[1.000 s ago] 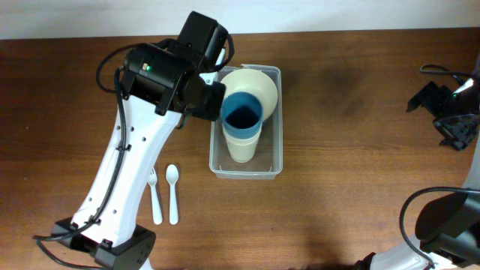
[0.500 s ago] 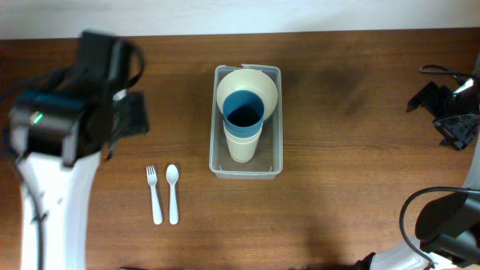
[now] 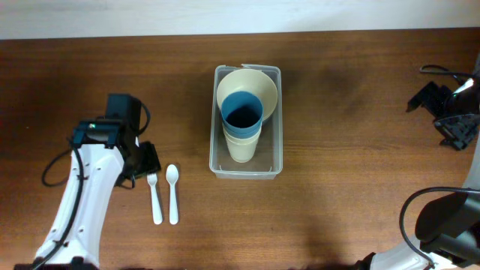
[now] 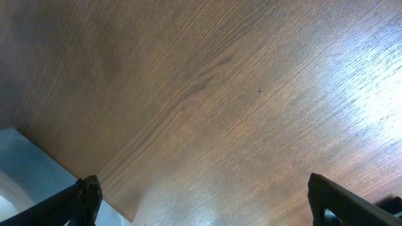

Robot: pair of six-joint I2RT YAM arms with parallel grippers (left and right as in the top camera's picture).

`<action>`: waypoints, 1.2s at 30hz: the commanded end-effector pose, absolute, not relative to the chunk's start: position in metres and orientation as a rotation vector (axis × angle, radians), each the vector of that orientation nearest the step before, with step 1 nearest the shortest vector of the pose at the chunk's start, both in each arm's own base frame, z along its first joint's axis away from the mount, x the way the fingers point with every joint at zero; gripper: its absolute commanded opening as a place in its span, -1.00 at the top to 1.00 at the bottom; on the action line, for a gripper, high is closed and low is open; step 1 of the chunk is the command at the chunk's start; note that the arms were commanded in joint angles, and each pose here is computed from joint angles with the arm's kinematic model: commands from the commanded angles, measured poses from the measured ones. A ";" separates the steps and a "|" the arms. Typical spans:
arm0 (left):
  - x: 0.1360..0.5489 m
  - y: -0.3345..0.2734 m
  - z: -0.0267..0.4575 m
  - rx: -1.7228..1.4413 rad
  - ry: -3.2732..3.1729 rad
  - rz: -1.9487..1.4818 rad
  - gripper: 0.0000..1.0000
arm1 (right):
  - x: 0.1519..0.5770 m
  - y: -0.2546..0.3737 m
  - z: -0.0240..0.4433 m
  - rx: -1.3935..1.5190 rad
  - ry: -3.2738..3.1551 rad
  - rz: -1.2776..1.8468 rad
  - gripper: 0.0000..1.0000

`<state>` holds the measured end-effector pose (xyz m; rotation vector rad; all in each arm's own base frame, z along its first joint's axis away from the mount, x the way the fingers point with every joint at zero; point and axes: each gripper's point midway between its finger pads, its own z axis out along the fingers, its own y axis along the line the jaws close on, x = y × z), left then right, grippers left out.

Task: Pack container
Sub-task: 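Move the left gripper to the white fork and grasp it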

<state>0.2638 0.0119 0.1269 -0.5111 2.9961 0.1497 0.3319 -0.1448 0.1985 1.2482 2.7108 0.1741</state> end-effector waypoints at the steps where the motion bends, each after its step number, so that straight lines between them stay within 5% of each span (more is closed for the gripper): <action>1: 0.254 -0.005 0.098 -0.387 3.099 0.000 -0.35 | 0.331 -0.147 0.210 1.227 2.682 0.160 -0.98; 19: 0.246 0.003 0.010 -0.422 3.209 0.107 -0.32 | 0.331 -0.147 0.210 1.227 2.682 0.160 -0.98; 31: 0.238 0.003 -0.019 -0.430 3.303 0.133 0.73 | 0.331 -0.147 0.210 1.227 2.682 0.160 -0.98; 36: 0.236 0.003 -0.018 -0.430 3.312 0.135 0.95 | 0.331 -0.147 0.210 1.227 2.682 0.160 -0.98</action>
